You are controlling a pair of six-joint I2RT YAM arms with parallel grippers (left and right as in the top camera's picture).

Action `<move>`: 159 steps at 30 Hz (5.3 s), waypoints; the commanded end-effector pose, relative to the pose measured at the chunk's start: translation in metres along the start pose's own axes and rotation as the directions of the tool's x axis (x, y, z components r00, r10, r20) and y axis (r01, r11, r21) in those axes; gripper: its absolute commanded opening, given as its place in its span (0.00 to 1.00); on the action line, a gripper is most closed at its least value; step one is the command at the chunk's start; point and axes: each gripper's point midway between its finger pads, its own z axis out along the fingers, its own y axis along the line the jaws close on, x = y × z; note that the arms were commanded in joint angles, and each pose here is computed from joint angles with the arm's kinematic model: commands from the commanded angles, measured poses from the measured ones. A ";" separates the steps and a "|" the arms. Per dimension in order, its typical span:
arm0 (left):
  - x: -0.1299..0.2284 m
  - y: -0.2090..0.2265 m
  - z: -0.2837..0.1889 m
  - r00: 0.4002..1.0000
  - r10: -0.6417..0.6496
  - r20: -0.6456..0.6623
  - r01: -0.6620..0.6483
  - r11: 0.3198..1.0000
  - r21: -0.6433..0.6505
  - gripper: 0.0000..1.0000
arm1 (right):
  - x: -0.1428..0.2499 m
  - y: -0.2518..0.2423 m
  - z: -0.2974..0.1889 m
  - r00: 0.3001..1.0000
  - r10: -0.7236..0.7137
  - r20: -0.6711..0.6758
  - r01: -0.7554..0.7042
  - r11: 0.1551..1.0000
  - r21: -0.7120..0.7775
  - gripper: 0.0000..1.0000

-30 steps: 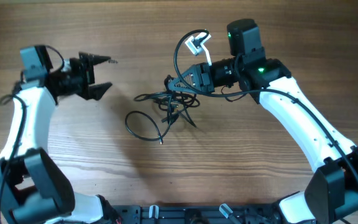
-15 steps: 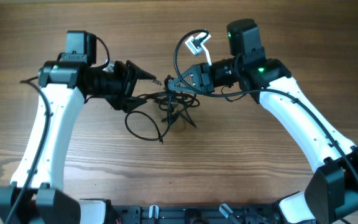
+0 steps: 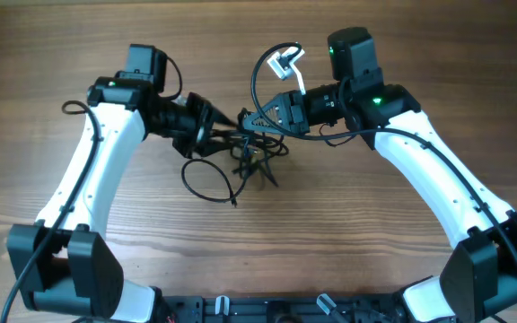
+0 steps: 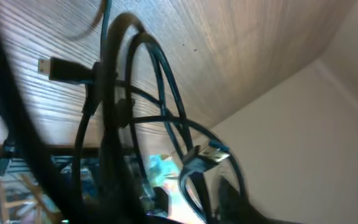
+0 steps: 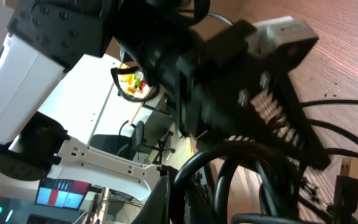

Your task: Untangle cables

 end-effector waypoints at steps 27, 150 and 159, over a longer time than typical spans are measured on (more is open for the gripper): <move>-0.183 0.079 -0.082 0.515 0.209 0.831 0.177 0.923 -0.342 0.04 | -0.012 -0.076 -0.119 0.956 0.142 0.255 -0.222 0.921 0.319 0.04; -0.175 0.034 -0.050 0.564 0.515 0.646 -0.223 0.848 -0.481 0.37 | 0.052 -0.180 -0.051 0.466 0.645 0.605 -0.875 0.234 0.424 0.99; -0.174 0.034 -0.048 0.570 0.514 0.641 -0.229 0.849 -0.476 0.37 | 0.049 -0.180 -0.051 0.473 0.640 0.606 -0.873 0.247 0.421 1.00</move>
